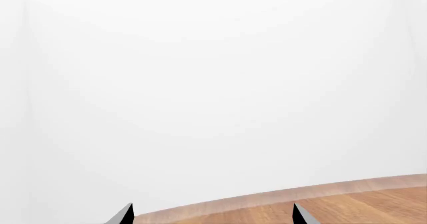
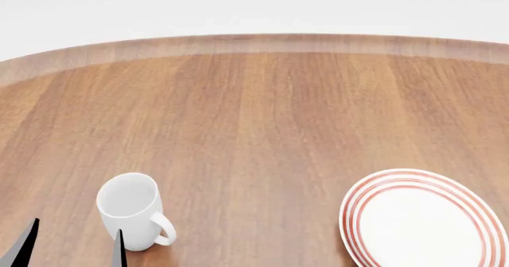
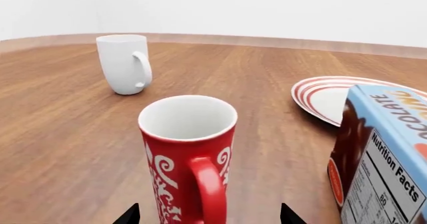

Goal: Pick up the red mug and put it on the plate

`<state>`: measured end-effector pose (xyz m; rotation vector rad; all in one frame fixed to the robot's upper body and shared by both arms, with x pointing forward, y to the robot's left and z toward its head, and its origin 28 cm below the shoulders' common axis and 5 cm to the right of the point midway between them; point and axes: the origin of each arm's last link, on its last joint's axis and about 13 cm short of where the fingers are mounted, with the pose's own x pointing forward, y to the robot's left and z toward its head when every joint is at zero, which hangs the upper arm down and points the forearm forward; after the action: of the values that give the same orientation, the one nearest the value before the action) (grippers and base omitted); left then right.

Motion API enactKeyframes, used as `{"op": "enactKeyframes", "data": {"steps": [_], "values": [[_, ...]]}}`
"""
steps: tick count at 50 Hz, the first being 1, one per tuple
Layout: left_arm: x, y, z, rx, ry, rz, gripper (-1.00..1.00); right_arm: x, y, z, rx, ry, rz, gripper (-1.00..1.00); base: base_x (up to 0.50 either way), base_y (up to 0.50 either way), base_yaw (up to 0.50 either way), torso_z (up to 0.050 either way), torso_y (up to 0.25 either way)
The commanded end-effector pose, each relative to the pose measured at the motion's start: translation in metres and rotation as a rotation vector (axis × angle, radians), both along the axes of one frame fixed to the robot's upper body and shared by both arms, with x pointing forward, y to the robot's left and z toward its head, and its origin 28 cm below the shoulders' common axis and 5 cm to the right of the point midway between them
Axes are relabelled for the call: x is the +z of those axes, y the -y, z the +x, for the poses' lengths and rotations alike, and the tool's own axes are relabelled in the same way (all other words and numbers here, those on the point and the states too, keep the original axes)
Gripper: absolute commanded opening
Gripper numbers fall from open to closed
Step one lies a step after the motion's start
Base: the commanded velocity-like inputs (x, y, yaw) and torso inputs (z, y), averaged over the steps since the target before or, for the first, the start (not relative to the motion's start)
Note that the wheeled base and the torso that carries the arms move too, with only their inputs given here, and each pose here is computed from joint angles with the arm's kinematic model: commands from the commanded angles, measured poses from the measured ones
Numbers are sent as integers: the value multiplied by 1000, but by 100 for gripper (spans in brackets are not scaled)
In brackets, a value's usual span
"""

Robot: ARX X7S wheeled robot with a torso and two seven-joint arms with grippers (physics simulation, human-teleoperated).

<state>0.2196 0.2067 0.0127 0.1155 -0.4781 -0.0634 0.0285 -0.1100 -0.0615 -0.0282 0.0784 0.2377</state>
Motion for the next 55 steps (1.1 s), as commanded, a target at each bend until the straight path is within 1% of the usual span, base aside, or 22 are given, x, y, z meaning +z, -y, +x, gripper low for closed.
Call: {"op": "enactKeyframes", "data": {"steps": [1,22,33,34,55], "values": [[0,0,0,2,0,0,100,-1,-1,3,5,-4,-5,100,0,0,0,0,0],[0,0,0,1,-2,-1,100,-5,-1,7,-4,-7,-2,100,0,0,0,0,0],[0,0,0,-3,-3,-1,100,-2,0,7,-9,2,0,100,0,0,0,0,0],[0,0,0,-4,-3,-1,100,-2,0,7,-12,2,-4,-100,0,0,0,0,0],[0,0,0,0,-3,-2,100,0,0,7,-12,3,-6,-100,0,0,0,0,0]]}}
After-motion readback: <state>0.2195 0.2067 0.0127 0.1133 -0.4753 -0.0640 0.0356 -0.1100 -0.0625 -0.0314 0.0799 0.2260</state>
